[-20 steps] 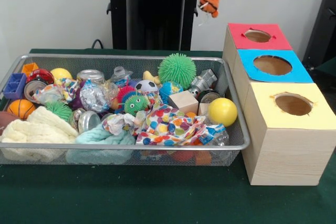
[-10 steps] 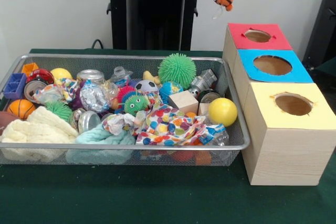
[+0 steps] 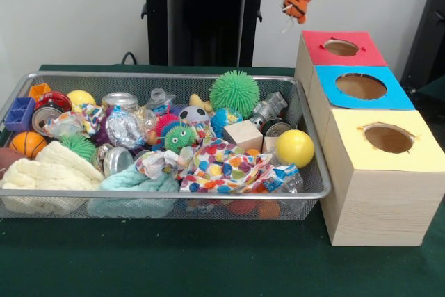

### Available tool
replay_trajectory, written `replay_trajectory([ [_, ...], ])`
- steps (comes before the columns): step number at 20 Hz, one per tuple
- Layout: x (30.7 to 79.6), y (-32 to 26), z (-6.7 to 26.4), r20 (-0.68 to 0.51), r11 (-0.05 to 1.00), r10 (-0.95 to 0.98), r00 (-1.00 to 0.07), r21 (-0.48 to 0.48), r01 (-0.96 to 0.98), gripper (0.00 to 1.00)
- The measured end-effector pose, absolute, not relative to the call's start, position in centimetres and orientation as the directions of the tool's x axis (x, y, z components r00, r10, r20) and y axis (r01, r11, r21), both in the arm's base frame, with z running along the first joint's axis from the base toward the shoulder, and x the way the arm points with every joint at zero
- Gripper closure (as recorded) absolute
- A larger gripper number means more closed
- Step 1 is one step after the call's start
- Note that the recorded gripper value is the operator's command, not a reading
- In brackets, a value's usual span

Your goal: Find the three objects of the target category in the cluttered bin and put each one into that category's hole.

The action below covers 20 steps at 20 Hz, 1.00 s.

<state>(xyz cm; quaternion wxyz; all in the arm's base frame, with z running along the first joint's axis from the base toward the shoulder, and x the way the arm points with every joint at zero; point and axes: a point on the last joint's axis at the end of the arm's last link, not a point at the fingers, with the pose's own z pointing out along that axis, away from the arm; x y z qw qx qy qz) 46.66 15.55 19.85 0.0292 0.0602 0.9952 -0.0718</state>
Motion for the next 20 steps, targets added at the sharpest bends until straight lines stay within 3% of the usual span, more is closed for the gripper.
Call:
replay_trajectory([
  [8,45.9,16.9,16.8,-0.053,0.982,0.112,-0.992,-0.145,0.118,1.0],
  [20,44.2,20.3,15.7,-0.054,0.979,0.142,-0.988,-0.138,0.148,1.0],
])
